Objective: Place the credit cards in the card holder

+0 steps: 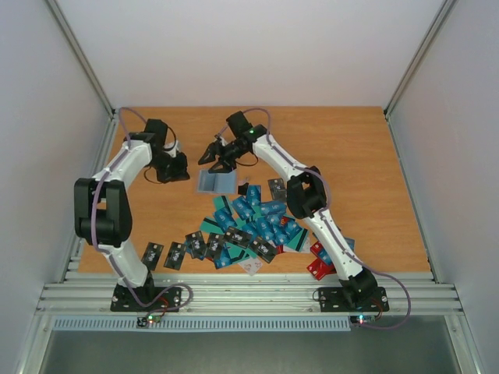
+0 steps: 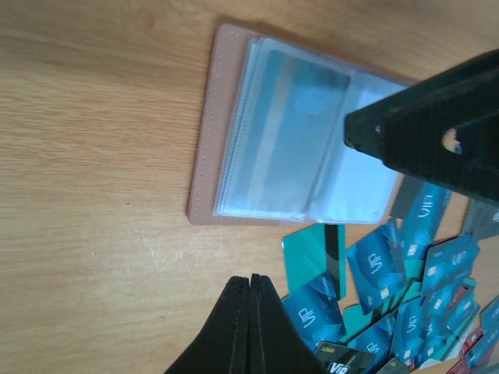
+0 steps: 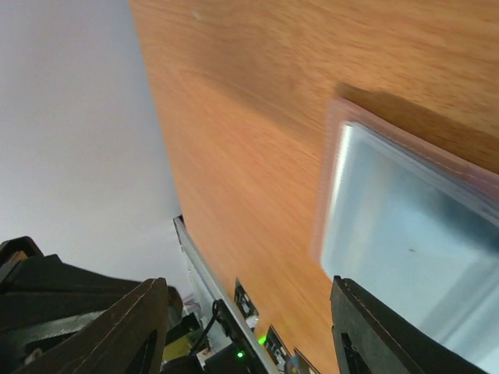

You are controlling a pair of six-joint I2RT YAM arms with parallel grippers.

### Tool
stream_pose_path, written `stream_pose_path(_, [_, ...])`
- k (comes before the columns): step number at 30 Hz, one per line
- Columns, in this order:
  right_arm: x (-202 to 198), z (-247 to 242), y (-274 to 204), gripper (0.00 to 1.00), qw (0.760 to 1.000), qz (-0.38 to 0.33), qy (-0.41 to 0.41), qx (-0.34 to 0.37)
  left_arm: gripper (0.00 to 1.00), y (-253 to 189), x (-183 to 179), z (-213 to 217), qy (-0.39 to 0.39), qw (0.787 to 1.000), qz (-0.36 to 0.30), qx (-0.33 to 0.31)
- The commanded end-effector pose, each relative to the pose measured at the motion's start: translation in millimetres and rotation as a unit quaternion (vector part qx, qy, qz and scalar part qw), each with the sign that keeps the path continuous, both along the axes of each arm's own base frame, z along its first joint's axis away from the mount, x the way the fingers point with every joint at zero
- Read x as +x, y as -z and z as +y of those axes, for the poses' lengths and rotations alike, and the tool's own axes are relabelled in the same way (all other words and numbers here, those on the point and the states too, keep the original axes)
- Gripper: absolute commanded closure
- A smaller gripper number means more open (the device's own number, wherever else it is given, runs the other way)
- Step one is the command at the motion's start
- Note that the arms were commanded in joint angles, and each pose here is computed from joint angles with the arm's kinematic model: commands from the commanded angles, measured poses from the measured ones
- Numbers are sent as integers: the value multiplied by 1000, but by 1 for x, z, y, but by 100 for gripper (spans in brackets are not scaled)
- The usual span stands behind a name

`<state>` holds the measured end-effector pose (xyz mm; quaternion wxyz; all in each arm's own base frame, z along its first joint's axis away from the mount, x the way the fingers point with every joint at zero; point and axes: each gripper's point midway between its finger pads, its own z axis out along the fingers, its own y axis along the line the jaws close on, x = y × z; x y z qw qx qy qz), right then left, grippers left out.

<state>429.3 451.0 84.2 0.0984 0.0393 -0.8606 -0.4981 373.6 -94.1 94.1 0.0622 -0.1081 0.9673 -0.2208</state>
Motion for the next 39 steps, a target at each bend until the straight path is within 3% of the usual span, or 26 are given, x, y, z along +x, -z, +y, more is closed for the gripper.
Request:
stream_pose_path(1, [5,10,-81,42,995,-74,-7,63,100,-37,2,4,7,998,-58,7])
stream_pose_path(5, [-5,-14,-117,41,991,-134,-9,21,97,-66,0,3,13,995,-101,3])
stream_pose_path(12, [-26,-97,-135,43,968,-203,17,-144,85,-115,-22,-34,64,981,-146,-114])
stream_pose_path(18, [-68,-168,-104,42,968,-144,88,-185,84,-101,-63,-73,144,974,-125,-125])
stream_pose_path(23, [-113,-240,-71,41,951,-80,160,-253,83,-87,-87,-118,206,959,-116,-154])
stream_pose_path(31, [-187,-287,-42,39,945,-23,176,-274,83,-57,-107,-171,275,948,-75,-142])
stream_pose_path(35, [-211,-275,-28,38,963,-3,158,-217,82,-37,-126,-183,323,940,-52,-94])
stream_pose_path(39, [-228,-260,-15,37,977,15,137,-163,77,-17,-143,-194,340,935,-27,-98])
